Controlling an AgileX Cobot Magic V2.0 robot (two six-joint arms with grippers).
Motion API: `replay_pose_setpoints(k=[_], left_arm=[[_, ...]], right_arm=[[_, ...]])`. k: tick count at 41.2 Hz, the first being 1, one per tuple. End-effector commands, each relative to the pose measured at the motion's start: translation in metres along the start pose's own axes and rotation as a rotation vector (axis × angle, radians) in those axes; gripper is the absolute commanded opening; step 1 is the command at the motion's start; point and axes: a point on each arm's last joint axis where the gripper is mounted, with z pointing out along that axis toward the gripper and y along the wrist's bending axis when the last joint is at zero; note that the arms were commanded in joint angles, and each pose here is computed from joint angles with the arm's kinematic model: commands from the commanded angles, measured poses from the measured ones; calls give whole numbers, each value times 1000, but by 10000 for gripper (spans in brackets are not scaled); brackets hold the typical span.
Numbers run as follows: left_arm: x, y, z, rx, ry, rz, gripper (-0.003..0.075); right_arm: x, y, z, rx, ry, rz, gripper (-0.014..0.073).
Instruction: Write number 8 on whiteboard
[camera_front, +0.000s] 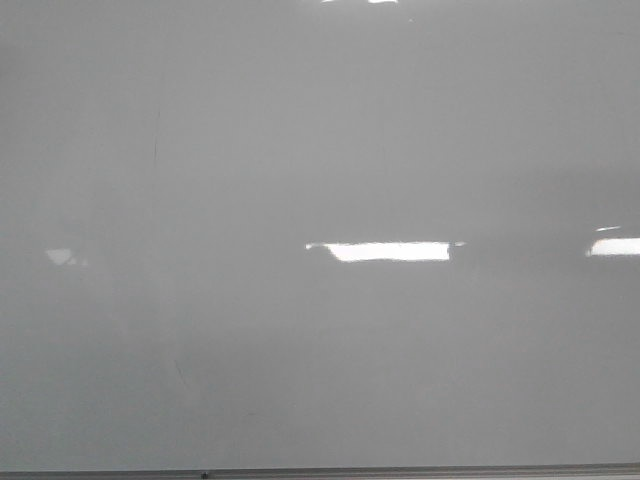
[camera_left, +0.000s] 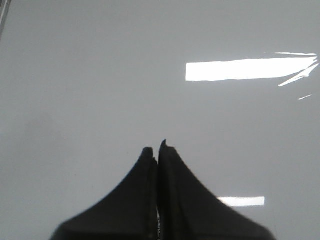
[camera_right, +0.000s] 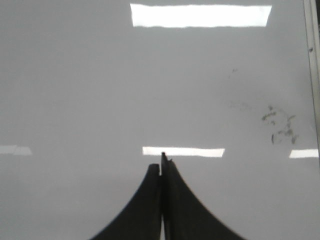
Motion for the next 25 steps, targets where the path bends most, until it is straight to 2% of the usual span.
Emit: replay_pose_setpoints(k=[1, 7, 12, 25], left_arm=[[-38, 0, 6, 10, -16, -9, -21], [-60, 0, 17, 12, 65, -8, -21], [-65, -1, 29, 14, 145, -8, -21], [-44, -1, 53, 17, 374, -9, -21]], right_arm=[[-44, 2, 0, -8, -49, 5, -69], [-76, 3, 11, -14, 28, 4, -69], [-92, 4, 24, -17, 110, 3, -69], [-87, 4, 58, -15, 268, 6, -69]])
